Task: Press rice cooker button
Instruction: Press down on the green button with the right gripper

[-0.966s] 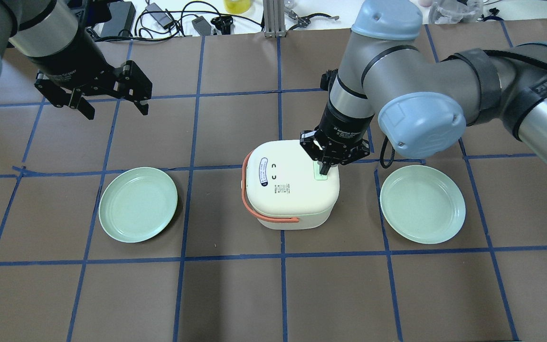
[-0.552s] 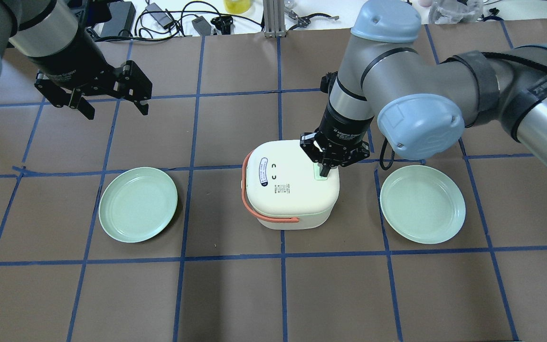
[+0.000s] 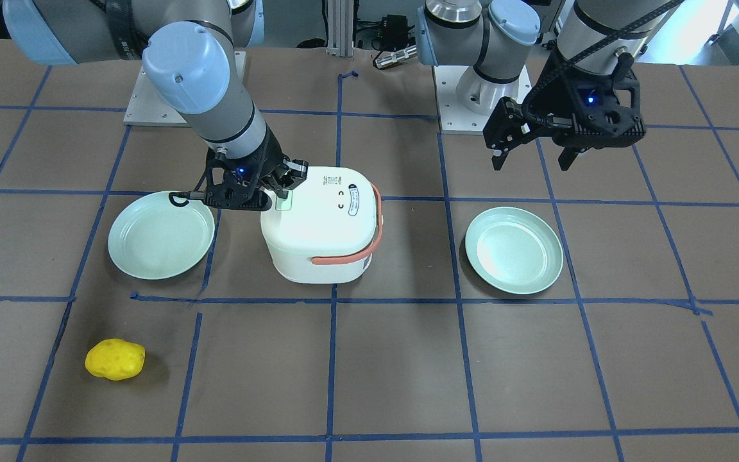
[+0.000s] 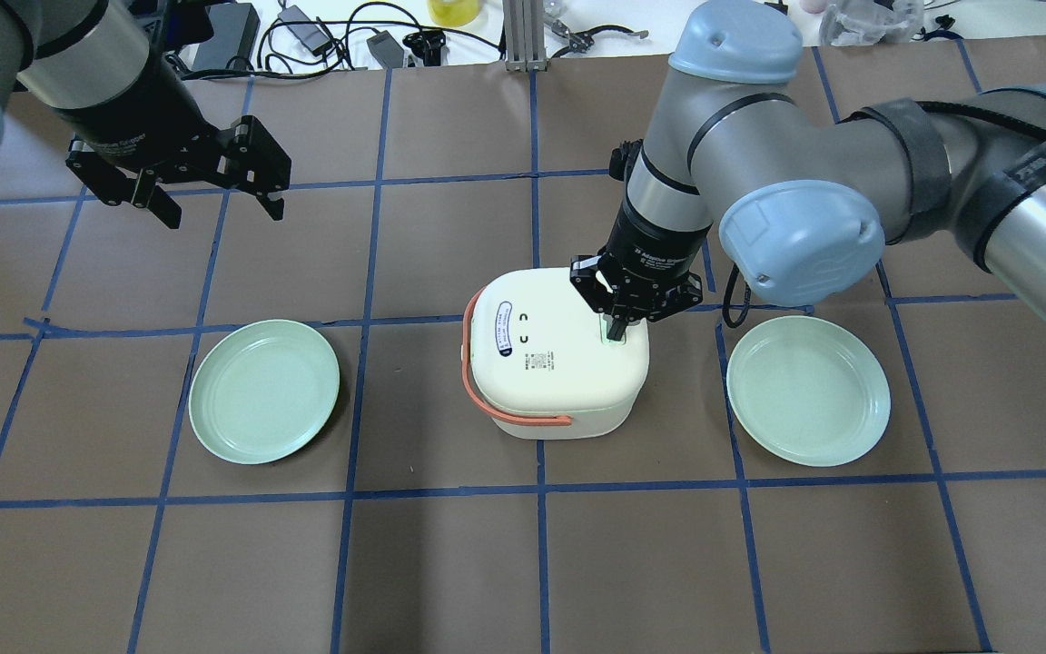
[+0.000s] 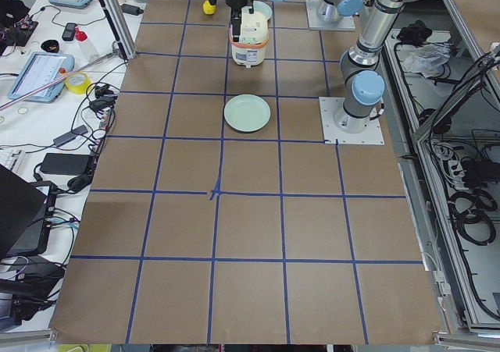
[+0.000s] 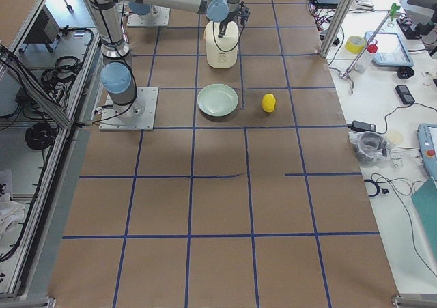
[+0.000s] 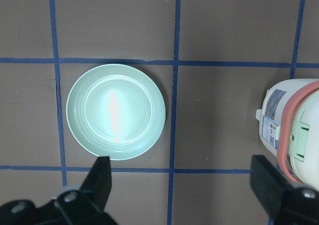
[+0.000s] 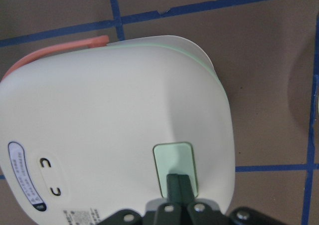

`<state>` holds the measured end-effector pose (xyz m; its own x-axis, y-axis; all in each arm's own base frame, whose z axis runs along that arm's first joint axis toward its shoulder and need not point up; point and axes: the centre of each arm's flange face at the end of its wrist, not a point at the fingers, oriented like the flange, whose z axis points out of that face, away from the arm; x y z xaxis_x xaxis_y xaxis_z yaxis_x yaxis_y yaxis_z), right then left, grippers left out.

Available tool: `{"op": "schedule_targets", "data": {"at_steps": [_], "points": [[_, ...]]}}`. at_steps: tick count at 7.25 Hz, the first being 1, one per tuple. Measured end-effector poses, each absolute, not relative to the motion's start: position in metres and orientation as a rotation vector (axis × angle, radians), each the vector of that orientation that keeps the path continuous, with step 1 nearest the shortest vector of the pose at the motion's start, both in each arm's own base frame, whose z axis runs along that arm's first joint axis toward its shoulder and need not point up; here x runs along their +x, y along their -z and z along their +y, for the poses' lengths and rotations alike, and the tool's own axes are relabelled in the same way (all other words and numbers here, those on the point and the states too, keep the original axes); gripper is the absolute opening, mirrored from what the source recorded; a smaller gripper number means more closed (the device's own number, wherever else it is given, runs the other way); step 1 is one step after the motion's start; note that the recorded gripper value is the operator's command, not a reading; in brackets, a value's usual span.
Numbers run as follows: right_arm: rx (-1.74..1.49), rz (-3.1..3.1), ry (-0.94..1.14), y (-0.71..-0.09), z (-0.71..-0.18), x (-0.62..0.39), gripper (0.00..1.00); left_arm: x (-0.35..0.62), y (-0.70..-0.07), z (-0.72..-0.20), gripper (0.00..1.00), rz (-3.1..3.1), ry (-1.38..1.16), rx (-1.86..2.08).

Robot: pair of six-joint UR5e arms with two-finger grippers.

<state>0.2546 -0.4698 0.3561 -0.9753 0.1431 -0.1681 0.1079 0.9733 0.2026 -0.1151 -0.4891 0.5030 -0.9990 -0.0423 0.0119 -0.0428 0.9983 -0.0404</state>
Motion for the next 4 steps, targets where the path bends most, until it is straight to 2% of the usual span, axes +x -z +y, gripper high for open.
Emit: {"op": "schedule_targets", "data": {"at_steps": [4], "points": [[0.185, 2.93, -0.303, -0.353, -0.468, 0.2554, 0.0, -0.1151, -0.5028, -0.4891, 1.0, -3.129, -0.063, 0.066]]}}
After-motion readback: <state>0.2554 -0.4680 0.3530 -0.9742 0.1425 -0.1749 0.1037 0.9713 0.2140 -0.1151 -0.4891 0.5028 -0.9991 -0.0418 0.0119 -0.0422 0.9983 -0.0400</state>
